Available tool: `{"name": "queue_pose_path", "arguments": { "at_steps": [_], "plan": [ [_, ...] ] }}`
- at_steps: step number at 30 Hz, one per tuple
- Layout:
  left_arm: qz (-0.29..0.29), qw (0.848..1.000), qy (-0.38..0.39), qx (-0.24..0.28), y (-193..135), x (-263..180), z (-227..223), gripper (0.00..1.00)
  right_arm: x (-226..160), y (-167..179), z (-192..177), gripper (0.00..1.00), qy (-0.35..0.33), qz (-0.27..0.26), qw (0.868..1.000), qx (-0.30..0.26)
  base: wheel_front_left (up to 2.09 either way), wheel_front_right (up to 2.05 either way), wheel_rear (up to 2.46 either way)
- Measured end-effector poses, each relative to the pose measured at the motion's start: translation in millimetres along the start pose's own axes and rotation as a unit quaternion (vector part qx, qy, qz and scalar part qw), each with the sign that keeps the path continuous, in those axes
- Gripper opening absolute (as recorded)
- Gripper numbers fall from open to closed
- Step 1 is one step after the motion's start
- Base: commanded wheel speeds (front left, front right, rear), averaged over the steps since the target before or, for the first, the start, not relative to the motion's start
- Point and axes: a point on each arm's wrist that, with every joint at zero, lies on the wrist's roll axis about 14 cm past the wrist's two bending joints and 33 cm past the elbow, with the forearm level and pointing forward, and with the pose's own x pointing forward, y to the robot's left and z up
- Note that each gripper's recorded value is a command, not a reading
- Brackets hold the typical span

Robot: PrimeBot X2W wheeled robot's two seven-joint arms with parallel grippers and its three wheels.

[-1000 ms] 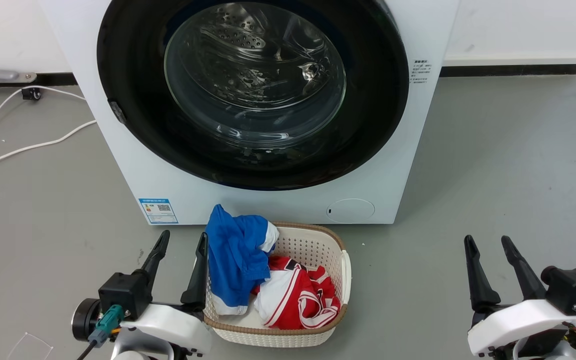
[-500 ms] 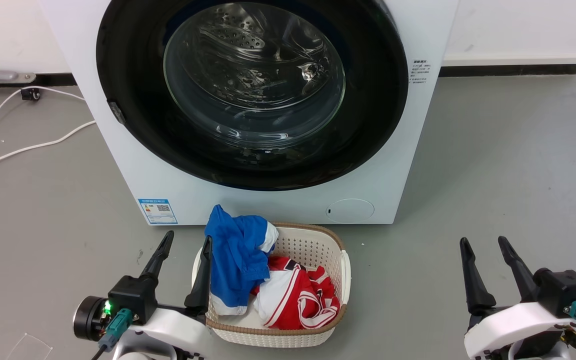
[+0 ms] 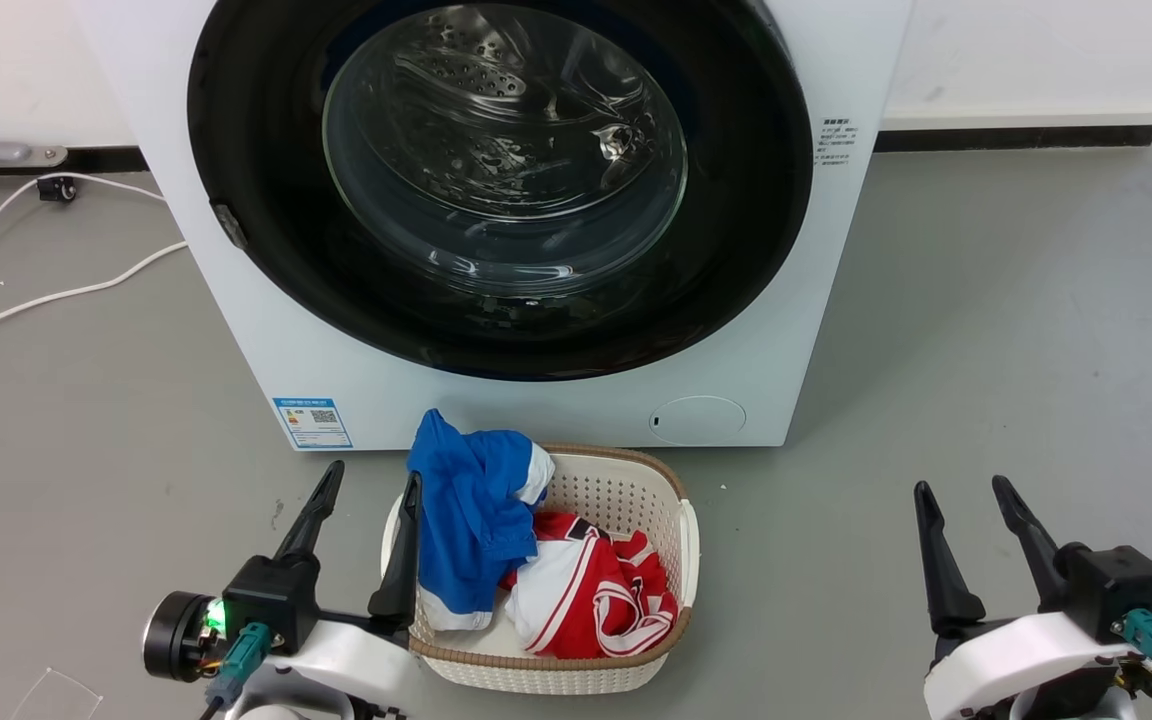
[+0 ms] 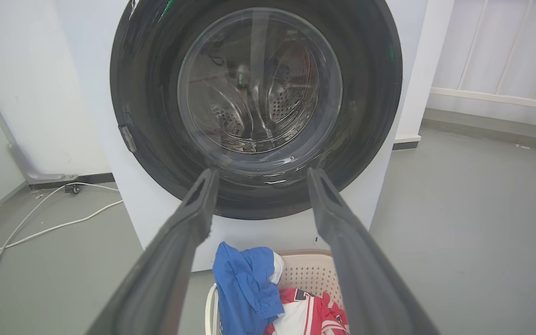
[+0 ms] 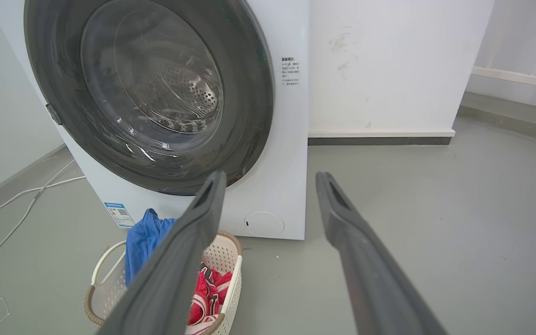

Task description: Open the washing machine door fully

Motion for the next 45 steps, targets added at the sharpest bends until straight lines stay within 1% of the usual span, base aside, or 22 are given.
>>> {"name": "queue_pose_path", "arguments": {
  "at_steps": [8,9,10,11,17,18,19,21,22,24,26,27,29,30,32,33,34,36,39,40,41,45],
  "plan": [
    [0.001,1.000,0.005,-0.001,1.5,-0.7,-4.3,1.00,-0.5,-0.9,-3.1,1.00,0.003,-0.002,1.000,0.001,0.00,0.00,0.00],
    [0.002,1.000,0.006,-0.002,2.4,-0.8,-4.6,1.00,-0.5,-1.0,-3.5,0.45,0.004,-0.002,1.000,0.002,0.00,0.00,0.00],
    [0.004,1.000,0.006,-0.003,2.9,-0.8,-5.1,1.00,-0.6,-1.2,-3.4,0.08,0.002,-0.002,1.000,0.006,0.00,0.00,0.00],
    [0.006,1.000,0.007,-0.005,3.7,-0.9,-5.9,1.00,-0.7,-1.1,-3.6,0.00,0.003,-0.002,1.000,0.008,0.00,0.00,0.00],
    [0.007,1.000,0.010,-0.012,3.5,-0.7,-8.2,1.00,-1.3,-1.7,-3.7,0.00,0.001,-0.005,1.000,0.023,0.00,0.00,0.00],
    [0.008,1.000,0.010,-0.013,3.5,-0.6,-8.4,1.00,-1.4,-2.7,-3.6,0.00,-0.001,-0.008,0.999,0.044,0.00,0.00,0.00],
    [0.008,1.000,0.010,-0.014,3.5,-0.6,-8.4,1.00,-1.7,-4.6,-3.9,0.00,-0.004,-0.014,0.996,0.085,0.00,0.00,0.00],
    [0.011,1.000,0.010,-0.015,4.7,-0.5,-8.5,1.00,-2.6,-9.0,-6.4,0.00,-0.007,-0.027,0.986,0.166,0.00,0.00,0.00],
    [0.013,1.000,0.011,-0.017,5.2,-0.5,-8.9,1.00,-2.3,-10.7,-6.8,0.00,-0.011,-0.034,0.973,0.227,0.00,0.00,0.00],
    [0.017,1.000,0.011,-0.022,6.6,-0.4,-9.7,1.00,-1.1,-13.8,-8.4,0.00,-0.019,-0.047,0.933,0.355,0.00,0.00,0.00],
    [0.018,1.000,0.013,-0.023,7.2,-0.3,-10.7,1.00,0.5,-17.0,-9.5,0.00,-0.028,-0.058,0.886,0.459,0.00,0.00,0.00],
    [0.018,0.999,0.014,-0.023,7.3,-0.2,-11.6,1.00,2.7,-19.2,-7.4,0.00,-0.037,-0.061,0.854,0.515,0.00,0.00,0.00],
    [0.019,0.999,0.015,-0.025,7.3,0.4,-12.8,1.00,7.2,-22.7,-2.4,0.00,-0.052,-0.063,0.809,0.583,0.00,0.00,0.00],
    [0.020,0.999,0.016,-0.025,7.5,1.0,-13.6,1.00,9.5,-26.1,0.5,0.00,-0.061,-0.065,0.779,0.621,0.00,0.00,0.00],
    [0.020,0.999,0.018,-0.027,7.4,2.6,-15.0,1.00,13.9,-33.5,5.0,0.00,-0.074,-0.066,0.742,0.663,0.00,0.00,0.00],
    [0.020,0.999,0.017,-0.027,7.4,4.3,-15.1,1.00,16.8,-38.5,7.4,0.00,-0.082,-0.066,0.719,0.687,0.00,0.00,0.00],
    [0.019,0.999,0.016,-0.028,7.1,6.6,-14.5,1.00,19.9,-43.2,9.4,0.00,-0.088,-0.066,0.705,0.701,0.00,0.00,0.00],
    [0.019,0.999,0.013,-0.029,6.4,11.2,-13.9,1.00,27.2,-54.1,14.1,0.00,-0.097,-0.065,0.687,0.717,0.00,0.00,0.00],
    [0.020,0.999,0.014,-0.034,6.5,17.8,-16.2,1.00,42.5,-74.1,25.0,0.00,-0.104,-0.057,0.686,0.718,0.00,0.00,0.00],
    [0.019,0.999,0.014,-0.034,6.5,20.6,-17.0,1.00,48.2,-81.3,29.0,0.00,-0.107,-0.056,0.689,0.715,0.00,0.00,0.00],
    [0.019,0.999,0.015,-0.037,6.2,23.0,-18.3,1.00,53.7,-88.6,32.5,0.00,-0.112,-0.055,0.686,0.717,0.00,0.00,0.00],
    [0.016,0.999,0.011,-0.045,6.2,36.9,-19.6,1.00,80.0,-113.1,41.1,0.00,-0.109,-0.057,0.704,0.700,0.00,0.00,0.00]
  ]
}}
